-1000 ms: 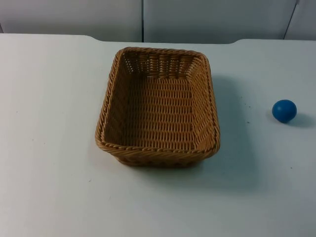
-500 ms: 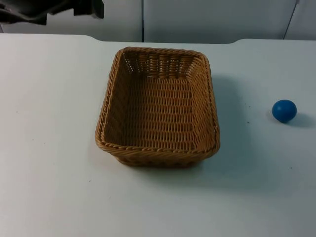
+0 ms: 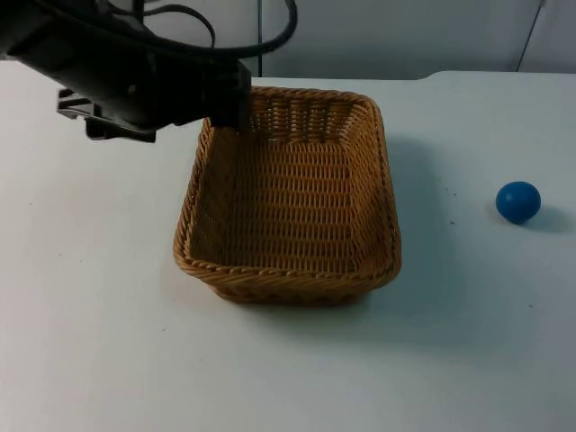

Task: Pick up the basket with the left hand and place the ball into the basket with the right hand.

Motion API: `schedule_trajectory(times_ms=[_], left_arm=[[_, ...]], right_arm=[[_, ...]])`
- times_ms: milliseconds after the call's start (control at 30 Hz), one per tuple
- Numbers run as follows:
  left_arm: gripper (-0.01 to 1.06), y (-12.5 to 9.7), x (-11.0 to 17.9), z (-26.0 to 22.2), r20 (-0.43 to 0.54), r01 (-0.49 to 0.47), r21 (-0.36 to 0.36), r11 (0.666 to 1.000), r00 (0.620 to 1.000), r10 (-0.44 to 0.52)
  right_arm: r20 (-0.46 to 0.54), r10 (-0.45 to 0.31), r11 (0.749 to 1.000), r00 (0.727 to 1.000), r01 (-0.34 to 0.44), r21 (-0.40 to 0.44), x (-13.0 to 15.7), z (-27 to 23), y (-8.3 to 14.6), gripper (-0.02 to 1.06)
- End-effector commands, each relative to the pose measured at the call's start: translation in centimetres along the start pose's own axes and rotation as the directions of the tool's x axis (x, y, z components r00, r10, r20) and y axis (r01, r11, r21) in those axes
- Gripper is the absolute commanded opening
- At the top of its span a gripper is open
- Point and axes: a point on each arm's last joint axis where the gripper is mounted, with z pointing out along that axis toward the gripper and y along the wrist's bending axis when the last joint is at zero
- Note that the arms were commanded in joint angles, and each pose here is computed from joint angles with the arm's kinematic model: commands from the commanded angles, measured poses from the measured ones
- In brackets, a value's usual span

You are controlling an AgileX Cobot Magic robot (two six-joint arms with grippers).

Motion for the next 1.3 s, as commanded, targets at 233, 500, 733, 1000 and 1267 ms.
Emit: schedule_trajectory(times_ms=[233, 500, 733, 1000, 1267], left_arm=[[0.92, -0.9, 0.0, 3.5, -0.040, 0.048, 0.017, 0.999, 0.998, -0.048], [0.90, -0.7, 0.3, 5.7, -0.076, 0.048, 0.017, 0.999, 0.996, -0.046], [0.90, -0.3, 1.3, 6.7, -0.114, 0.031, 0.005, 1.000, 0.993, -0.030], [0.82, 0.0, 1.6, 7.0, -0.127, 0.001, 0.000, 1.000, 0.992, -0.001], [0.82, 0.2, 2.2, 7.5, -0.157, -0.024, -0.003, 1.000, 0.987, 0.023]], right_arm=[[0.002, -0.001, 1.000, 1.000, 0.001, 0.003, 0.1, 0.1, 0.0, 1.01], [0.002, -0.001, 1.000, 1.000, 0.001, 0.003, 0.1, 0.1, 0.0, 1.01], [0.002, -0.001, 1.000, 1.000, 0.001, 0.003, 0.1, 0.1, 0.0, 1.01], [0.002, -0.001, 1.000, 1.000, 0.001, 0.003, 0.1, 0.1, 0.0, 1.01], [0.002, -0.001, 1.000, 1.000, 0.001, 0.003, 0.1, 0.1, 0.0, 1.01]])
